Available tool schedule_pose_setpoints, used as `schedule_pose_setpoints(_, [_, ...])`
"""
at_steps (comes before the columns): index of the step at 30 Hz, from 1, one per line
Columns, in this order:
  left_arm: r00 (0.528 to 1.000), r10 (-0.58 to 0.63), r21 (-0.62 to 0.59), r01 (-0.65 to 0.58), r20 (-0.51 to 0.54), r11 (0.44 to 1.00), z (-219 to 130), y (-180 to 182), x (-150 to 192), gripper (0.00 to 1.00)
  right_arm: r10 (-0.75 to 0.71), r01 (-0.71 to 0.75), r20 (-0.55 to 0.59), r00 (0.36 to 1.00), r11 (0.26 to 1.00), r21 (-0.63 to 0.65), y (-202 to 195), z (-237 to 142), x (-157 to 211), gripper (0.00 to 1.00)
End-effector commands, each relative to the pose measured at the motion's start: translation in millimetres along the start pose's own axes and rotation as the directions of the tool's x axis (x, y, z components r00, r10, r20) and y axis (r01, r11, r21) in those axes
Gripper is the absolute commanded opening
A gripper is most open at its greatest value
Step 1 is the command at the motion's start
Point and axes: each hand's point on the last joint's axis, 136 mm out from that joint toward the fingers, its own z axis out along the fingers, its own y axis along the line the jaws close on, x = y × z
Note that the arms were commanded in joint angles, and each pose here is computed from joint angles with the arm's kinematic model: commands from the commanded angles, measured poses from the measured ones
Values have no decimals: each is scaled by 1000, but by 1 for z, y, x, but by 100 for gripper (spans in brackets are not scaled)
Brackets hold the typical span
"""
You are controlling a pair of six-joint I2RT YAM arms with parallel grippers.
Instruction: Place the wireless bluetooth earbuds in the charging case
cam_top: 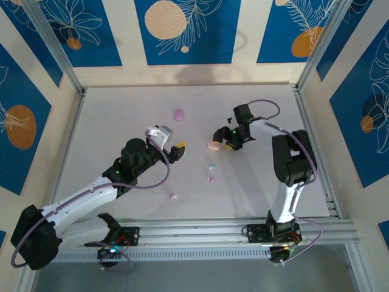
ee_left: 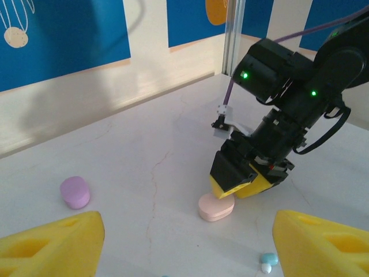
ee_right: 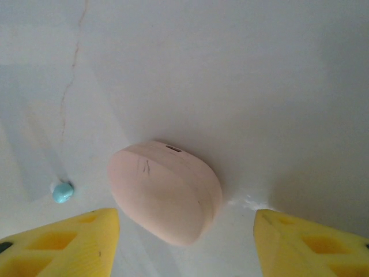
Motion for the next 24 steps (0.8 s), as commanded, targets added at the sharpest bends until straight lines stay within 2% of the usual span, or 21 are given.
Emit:
schedule_pose_setpoints(1, [999,-12,-21,13,50,1000,-4,6,-12,76,-88,76,105,991,991,112,-9,-40,-25,64])
schedule_pose_setpoints(5, [999,-17,13,16,52,1000,-4,1,-12,77,-99,60,189,977,978,201,-35,-66,-60,64])
schedule_pose_setpoints(8, [998,-22,39,19,62,999,-5,-4,-15,77,-81,27,245,966,977,214,-57,-76,-89,64])
schedule_pose_setpoints(10, [997,-25,51,21,67,998,-6,-6,-16,77,-59,15,237,970,983,183,-65,-75,-104,64])
schedule_pose_setpoints(12, [997,-30,64,25,70,998,-8,-8,-18,78,-15,-29,202,979,976,214,-81,-68,-114,64])
schedule_pose_setpoints(17, [997,-28,57,24,75,998,-13,-7,-19,78,78,-132,184,980,944,302,-110,-54,-121,64])
schedule_pose_setpoints(24, [997,-19,47,16,77,999,-15,-6,-19,78,88,-121,115,989,938,323,-107,-35,-107,66])
